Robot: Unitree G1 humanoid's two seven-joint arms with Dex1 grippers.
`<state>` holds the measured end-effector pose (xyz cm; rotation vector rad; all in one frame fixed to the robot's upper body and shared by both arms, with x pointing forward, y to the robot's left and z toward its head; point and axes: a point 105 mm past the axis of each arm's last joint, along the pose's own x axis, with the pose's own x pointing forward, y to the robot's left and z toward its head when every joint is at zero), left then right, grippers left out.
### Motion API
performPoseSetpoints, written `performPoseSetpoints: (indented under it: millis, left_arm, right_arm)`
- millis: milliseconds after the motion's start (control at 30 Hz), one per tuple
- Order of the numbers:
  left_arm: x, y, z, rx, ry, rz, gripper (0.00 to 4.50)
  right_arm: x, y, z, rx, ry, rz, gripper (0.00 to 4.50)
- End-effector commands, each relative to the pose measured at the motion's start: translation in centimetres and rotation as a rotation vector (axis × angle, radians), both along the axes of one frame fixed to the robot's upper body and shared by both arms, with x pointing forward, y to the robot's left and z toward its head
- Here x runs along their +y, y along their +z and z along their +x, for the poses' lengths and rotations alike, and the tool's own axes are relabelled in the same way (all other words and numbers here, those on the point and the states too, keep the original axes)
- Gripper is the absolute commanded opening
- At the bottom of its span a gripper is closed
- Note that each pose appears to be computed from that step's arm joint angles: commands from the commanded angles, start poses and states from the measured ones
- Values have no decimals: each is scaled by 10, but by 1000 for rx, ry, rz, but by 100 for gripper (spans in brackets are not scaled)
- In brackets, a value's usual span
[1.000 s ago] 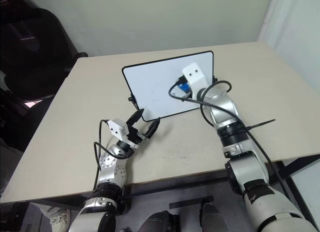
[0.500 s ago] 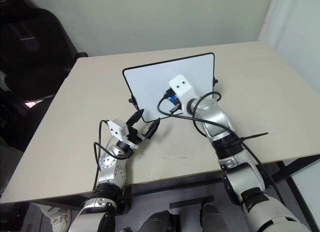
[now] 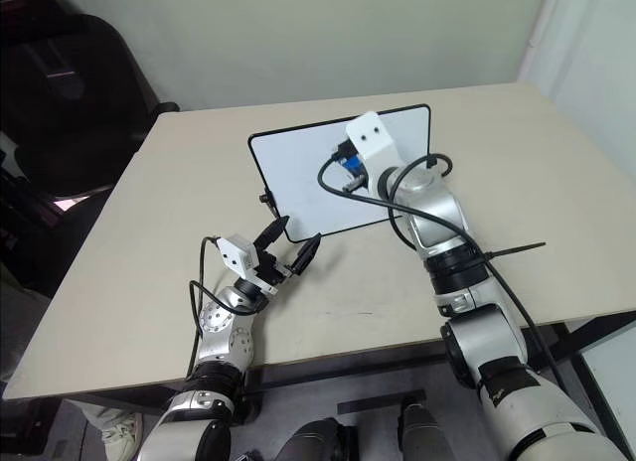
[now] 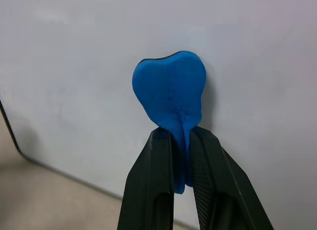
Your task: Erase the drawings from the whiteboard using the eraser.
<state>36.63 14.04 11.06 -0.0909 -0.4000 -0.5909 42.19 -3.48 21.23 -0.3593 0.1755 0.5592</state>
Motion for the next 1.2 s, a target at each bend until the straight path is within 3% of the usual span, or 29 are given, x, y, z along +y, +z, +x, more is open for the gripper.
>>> performPoseSetpoints:
  millis: [33,267,333,667,1200]
  left_arm:
    - [-2,-11,-3,25,4,-19,450]
    - [-4,-11,-3,27,6,-22,450]
    - [-3,-12,-3,28,11,-24,450]
    - [0,-11,-3,26,18,-27,450]
    - [-1,-11,-3,27,10,-27,450]
  right_arm:
    - [11,-8,-4,4,28,-31,38]
    - [0,-56,-3,134,4,-152,38]
    - [-6,-59,-1,143,-9,-160,38]
    - [-4,3,11,-32,-17,-8,38]
    - [12,27,1,-96,44,21,38]
